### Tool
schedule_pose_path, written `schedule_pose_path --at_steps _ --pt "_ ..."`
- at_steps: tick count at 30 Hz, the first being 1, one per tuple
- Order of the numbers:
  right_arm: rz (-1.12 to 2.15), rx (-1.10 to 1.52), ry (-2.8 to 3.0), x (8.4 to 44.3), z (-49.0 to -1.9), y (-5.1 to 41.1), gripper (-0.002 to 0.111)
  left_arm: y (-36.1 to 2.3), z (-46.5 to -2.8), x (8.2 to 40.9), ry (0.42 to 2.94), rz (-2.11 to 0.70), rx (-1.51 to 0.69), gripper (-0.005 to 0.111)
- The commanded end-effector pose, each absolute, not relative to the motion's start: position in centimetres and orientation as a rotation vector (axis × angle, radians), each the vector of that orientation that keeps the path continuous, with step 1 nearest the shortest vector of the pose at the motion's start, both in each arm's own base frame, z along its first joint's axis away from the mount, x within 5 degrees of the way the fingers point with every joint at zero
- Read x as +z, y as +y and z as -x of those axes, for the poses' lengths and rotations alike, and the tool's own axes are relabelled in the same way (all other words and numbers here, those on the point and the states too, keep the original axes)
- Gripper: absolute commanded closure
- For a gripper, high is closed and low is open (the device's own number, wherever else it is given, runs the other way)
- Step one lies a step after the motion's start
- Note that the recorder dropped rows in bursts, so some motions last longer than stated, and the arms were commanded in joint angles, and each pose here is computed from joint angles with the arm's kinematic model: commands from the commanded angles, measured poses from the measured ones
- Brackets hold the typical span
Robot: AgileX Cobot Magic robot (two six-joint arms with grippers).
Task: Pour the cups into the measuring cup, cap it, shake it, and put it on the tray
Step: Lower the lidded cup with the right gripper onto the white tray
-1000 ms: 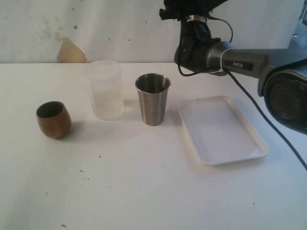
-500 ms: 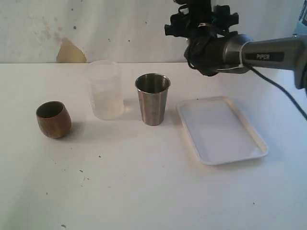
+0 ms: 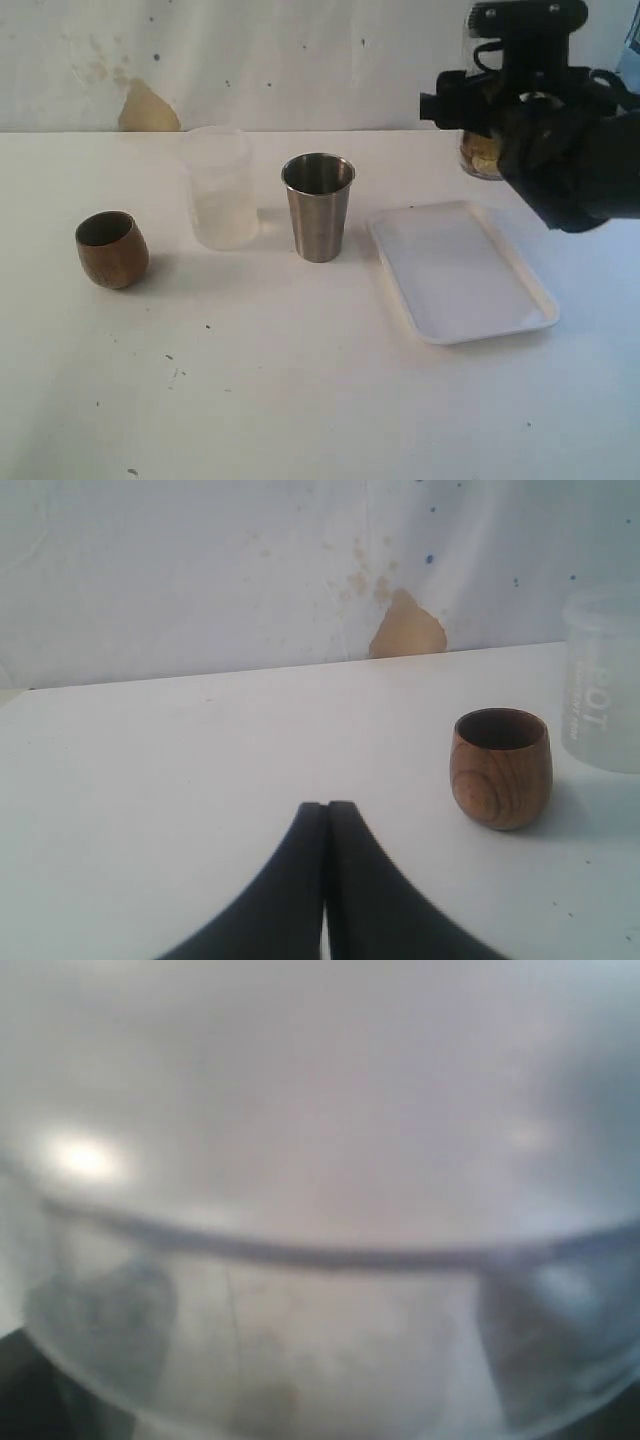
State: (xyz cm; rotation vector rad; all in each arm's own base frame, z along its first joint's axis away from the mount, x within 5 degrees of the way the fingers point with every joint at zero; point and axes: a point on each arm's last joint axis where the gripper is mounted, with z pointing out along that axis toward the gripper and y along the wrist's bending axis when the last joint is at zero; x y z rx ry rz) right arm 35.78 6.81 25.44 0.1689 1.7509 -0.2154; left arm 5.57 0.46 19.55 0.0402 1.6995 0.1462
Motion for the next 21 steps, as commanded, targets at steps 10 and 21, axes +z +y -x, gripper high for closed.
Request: schedule_pose_path --at_steps 10,21 --pt "0.016 -0.198 1.740 21.4 -34.0 6.8 0.108 0.5 -5.6 19.5 1.688 -0.043 0.153 0.107" --pt "0.159 -0.245 1.719 17.3 -35.3 7.7 0.108 0.5 -5.6 19.5 1.688 -0.043 0.153 0.107"
